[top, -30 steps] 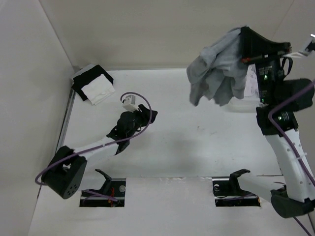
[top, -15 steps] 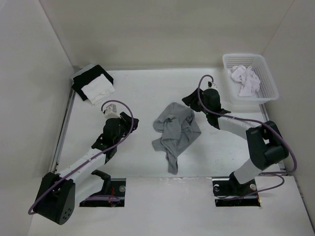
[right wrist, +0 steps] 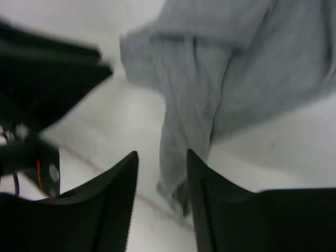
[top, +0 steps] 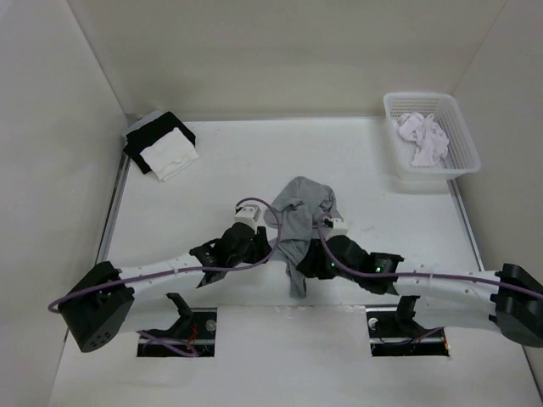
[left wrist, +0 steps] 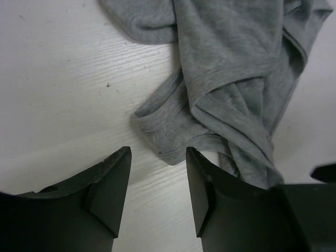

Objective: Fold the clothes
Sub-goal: Flatten the tank top out

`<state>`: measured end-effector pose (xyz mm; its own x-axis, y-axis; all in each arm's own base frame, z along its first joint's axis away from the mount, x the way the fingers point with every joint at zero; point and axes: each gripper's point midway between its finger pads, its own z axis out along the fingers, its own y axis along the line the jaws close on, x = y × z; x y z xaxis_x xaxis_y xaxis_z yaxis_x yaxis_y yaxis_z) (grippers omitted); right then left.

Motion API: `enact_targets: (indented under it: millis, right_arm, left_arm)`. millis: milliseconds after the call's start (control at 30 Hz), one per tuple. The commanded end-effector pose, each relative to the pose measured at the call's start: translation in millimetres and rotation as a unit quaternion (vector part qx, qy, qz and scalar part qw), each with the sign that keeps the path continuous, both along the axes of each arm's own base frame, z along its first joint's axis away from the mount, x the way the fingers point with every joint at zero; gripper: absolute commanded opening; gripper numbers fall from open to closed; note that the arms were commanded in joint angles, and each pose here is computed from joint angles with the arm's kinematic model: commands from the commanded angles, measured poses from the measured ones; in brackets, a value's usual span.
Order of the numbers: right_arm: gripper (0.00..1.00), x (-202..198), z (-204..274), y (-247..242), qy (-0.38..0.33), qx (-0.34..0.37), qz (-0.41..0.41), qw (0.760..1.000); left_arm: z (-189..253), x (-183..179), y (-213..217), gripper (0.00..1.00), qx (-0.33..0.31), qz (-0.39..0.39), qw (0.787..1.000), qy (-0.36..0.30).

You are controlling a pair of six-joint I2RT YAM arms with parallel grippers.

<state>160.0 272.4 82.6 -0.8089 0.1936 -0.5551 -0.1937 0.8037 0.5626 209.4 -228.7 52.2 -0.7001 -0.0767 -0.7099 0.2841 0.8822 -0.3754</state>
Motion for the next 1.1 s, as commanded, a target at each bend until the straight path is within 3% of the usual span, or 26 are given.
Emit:
enact_targets:
  millis: [0, 267, 400, 467, 500, 567, 633, 767, 867, 1033, 1067]
  right_arm:
    - [0.55, -29, -6, -20, 0.029, -0.024, -0.031, 0.999]
    - [0.59, -56, -35, -2, 0.079, -0.041, 0.011, 0.996]
    - [0.53, -63, -50, 13, 0.101, -0.052, 0.033, 0.993]
    - [0.37, -61, -52, 21, 0.097, -0.051, 0.033, 0.993]
    - [0.21, -59, -49, 25, 0.092, -0.047, 0.035, 0.994]
    - [0.03, -51, -34, 30, 0.068, -0.033, 0.030, 0.997]
    - [0.00, -39, 6, 31, 0.012, -0.007, 0.022, 1.000]
    - [0.00, -11, 119, -3, -0.122, 0.037, -0.026, 0.992]
    - [0.00, 1, 223, -43, -0.225, 0.071, -0.064, 0.970]
    - [0.00, -2, 388, -100, -0.364, 0.153, -0.100, 0.913]
    - [0.00, -3, 404, -104, -0.374, 0.164, -0.102, 0.907]
  left_arm:
    - [-1, 5, -12, 0.47, 0.011, -0.015, 1.000, 0.000]
    - [-12, 11, -21, 0.48, -0.010, -0.009, 1.000, 0.013]
    - [-11, 11, -31, 0.42, -0.028, -0.020, 0.999, 0.014]
    - [-11, 9, -34, 0.31, -0.035, -0.027, 0.999, 0.020]
    - [-10, 9, -35, 0.21, -0.039, -0.029, 0.999, 0.021]
    - [2, 12, -35, 0.07, -0.053, -0.026, 0.998, 0.012]
    - [40, 21, -34, 0.03, -0.090, -0.016, 0.996, -0.018]
    - [160, 38, -8, 0.03, -0.158, 0.033, 0.979, -0.128]
    - [248, 41, 28, 0.03, -0.193, 0.086, 0.956, -0.206]
    - [380, 11, 83, 0.03, -0.252, 0.130, 0.902, -0.324]
    - [405, 4, 97, 0.03, -0.259, 0.143, 0.890, -0.348]
